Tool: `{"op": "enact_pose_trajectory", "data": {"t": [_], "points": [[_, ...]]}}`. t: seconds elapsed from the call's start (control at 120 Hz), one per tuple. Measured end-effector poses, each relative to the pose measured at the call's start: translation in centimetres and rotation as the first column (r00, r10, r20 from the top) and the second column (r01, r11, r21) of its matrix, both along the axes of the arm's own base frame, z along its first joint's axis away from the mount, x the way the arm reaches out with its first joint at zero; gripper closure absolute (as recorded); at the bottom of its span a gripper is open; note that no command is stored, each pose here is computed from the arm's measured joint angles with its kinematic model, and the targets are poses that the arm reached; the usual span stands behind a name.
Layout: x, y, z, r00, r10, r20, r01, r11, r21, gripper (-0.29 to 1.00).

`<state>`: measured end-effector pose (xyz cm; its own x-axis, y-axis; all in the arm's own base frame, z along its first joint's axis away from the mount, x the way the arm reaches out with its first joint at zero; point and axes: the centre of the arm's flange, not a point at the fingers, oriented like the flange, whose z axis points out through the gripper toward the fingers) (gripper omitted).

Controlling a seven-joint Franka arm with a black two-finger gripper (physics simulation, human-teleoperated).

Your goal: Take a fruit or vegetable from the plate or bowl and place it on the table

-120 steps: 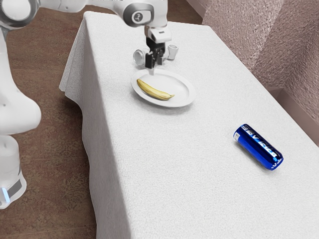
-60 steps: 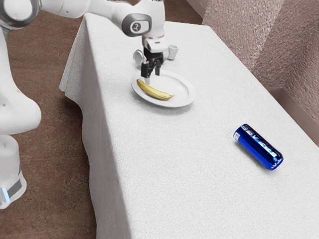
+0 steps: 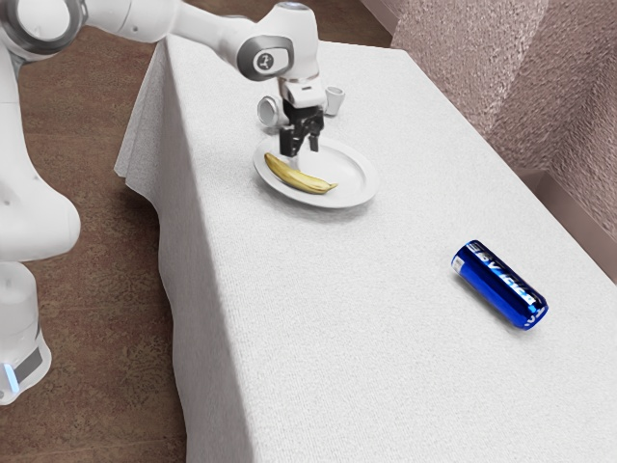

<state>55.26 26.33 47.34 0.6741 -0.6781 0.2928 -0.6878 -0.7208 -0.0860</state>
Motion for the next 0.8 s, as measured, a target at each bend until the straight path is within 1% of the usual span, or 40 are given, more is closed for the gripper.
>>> {"op": "enact_pose_trajectory", "data": {"t": [0.158,0.242,0.408,0.567,0.8], "points": [[0.3,-0.7,-0.1,0.999,0.021,0.025,-0.019,0.997,-0.076,0.00],[0.2,-0.8,-0.5,0.999,0.031,0.012,-0.029,0.995,-0.096,0.00],[-0.4,-0.9,-0.8,0.999,0.027,-0.044,-0.031,0.994,-0.104,0.00],[-0.8,-1.1,-0.9,0.997,0.003,-0.078,-0.013,0.992,-0.122,0.00],[-1.8,-0.1,-1.8,0.989,-0.024,-0.143,0.009,0.994,-0.110,0.00]]}}
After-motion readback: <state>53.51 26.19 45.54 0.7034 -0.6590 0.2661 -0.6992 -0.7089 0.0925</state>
